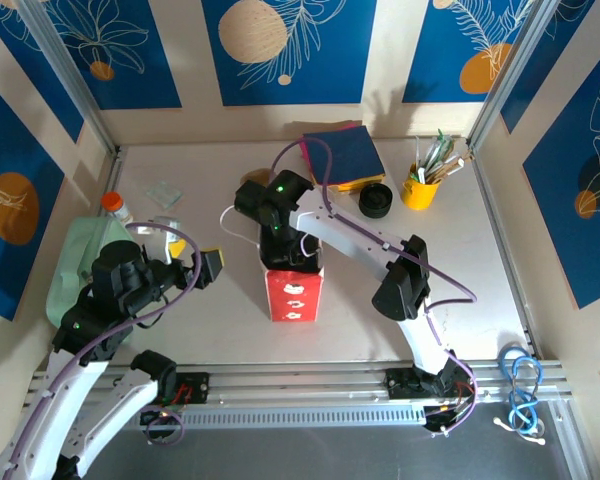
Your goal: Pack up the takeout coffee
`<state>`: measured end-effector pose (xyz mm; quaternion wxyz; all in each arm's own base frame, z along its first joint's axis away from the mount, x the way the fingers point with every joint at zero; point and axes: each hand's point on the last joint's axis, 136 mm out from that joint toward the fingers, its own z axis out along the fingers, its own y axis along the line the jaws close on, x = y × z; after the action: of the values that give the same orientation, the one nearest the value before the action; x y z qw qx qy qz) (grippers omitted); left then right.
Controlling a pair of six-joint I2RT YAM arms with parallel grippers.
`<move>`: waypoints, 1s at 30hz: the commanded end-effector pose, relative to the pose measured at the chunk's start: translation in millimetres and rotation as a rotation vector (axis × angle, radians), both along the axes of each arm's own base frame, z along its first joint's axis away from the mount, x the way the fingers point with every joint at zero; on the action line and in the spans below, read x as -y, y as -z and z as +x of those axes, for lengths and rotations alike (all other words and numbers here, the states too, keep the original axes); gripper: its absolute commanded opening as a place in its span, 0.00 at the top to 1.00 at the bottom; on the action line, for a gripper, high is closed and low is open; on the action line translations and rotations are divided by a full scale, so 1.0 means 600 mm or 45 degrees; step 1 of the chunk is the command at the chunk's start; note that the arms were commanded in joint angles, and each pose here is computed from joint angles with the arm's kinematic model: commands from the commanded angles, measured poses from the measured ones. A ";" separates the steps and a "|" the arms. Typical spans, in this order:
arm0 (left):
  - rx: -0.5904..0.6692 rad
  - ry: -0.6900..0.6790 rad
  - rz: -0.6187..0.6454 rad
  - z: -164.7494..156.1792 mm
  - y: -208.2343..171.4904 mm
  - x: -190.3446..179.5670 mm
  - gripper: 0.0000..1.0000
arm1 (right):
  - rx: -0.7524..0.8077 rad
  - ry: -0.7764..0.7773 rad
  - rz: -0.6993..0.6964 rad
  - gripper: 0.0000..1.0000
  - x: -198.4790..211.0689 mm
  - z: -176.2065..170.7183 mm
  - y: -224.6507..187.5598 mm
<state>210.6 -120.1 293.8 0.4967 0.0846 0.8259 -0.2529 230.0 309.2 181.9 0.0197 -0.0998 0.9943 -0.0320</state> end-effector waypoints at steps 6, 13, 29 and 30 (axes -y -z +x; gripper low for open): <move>0.046 -0.019 -0.004 0.007 -0.010 -0.004 0.04 | 0.035 -0.028 0.013 0.70 0.020 -0.014 -0.064; 0.042 -0.018 -0.008 0.007 -0.010 -0.003 0.04 | 0.117 -0.018 0.090 0.64 0.031 -0.006 -0.112; 0.063 -0.127 -0.014 0.022 -0.022 -0.022 0.04 | 0.325 -0.101 0.758 0.63 -0.012 0.014 -0.274; 0.062 -0.145 -0.010 0.024 -0.022 -0.025 0.04 | 0.347 -0.107 0.819 0.63 -0.011 0.017 -0.291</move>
<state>217.1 -113.8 298.0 0.5120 0.0678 0.8223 -0.2390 243.0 307.6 316.7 0.1545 -0.1041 0.9662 0.1782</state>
